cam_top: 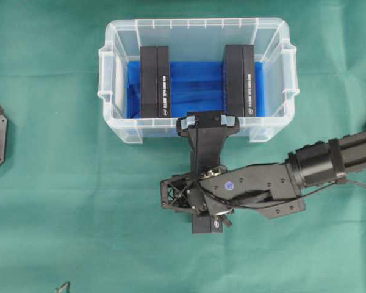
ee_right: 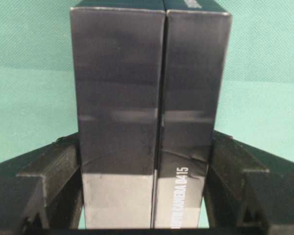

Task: Take the box out of the case with the right arm.
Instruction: 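Carry the box toward the front and lower it onto the table, then open the right gripper, release the box, and raise away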

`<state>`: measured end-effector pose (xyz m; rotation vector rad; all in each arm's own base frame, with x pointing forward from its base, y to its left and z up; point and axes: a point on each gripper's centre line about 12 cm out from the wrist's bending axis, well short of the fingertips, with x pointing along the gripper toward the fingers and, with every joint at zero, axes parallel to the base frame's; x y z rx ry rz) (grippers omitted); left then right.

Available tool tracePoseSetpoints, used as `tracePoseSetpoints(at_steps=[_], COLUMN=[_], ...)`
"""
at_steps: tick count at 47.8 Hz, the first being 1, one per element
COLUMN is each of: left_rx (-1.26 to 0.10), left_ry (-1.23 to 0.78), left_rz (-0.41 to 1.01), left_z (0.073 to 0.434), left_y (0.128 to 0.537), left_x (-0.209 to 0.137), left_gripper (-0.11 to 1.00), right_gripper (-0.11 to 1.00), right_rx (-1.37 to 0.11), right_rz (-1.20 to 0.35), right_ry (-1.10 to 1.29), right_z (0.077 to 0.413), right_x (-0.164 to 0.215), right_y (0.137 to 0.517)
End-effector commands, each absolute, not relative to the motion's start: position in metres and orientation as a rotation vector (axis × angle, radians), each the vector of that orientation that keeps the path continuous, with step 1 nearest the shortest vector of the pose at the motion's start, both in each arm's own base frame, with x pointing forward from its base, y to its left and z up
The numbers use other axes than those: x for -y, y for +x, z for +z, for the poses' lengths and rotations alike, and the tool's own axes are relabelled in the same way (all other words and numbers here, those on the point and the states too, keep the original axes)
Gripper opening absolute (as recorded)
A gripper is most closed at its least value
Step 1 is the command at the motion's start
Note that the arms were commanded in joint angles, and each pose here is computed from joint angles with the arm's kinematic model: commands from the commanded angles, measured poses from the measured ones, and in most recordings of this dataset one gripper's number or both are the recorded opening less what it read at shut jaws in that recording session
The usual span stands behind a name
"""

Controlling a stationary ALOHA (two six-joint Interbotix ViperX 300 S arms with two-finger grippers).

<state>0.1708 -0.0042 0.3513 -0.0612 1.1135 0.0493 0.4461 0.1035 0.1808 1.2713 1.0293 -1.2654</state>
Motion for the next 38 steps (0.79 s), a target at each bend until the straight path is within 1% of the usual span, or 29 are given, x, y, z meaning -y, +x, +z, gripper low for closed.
tracePoseSetpoints(at_steps=[1, 3, 5, 10, 13, 29, 38], left_rx=[-1.092, -1.092, -1.092, -1.092, -1.092, -1.089, -1.089], left_ry=[-0.06, -0.06, -0.06, -0.058, -0.058, -0.058, -0.06], left_rz=[0.046, 0.046, 0.046, 0.044, 0.045, 0.045, 0.046], left_z=[0.357, 0.357, 0.357, 0.357, 0.357, 0.358, 0.358], left_y=[0.173, 0.173, 0.173, 0.173, 0.173, 0.172, 0.172], left_x=[0.005, 0.005, 0.005, 0.005, 0.005, 0.005, 0.005], left_gripper=[0.02, 0.02, 0.02, 0.02, 0.02, 0.02, 0.02], right_gripper=[0.65, 0.65, 0.68, 0.88, 0.93, 0.92, 0.92], right_rx=[-1.01, -1.009, -1.009, -1.007, -1.007, -1.004, -0.991], right_rz=[-1.234, -1.235, -1.233, -1.229, -1.232, -1.229, -1.213], right_ry=[1.295, 1.296, 1.296, 1.299, 1.299, 1.3, 1.32], right_z=[0.194, 0.194, 0.195, 0.196, 0.195, 0.196, 0.214], right_x=[-0.104, -0.104, -0.105, -0.105, -0.104, -0.104, -0.104], right_y=[0.447, 0.447, 0.447, 0.447, 0.448, 0.448, 0.45])
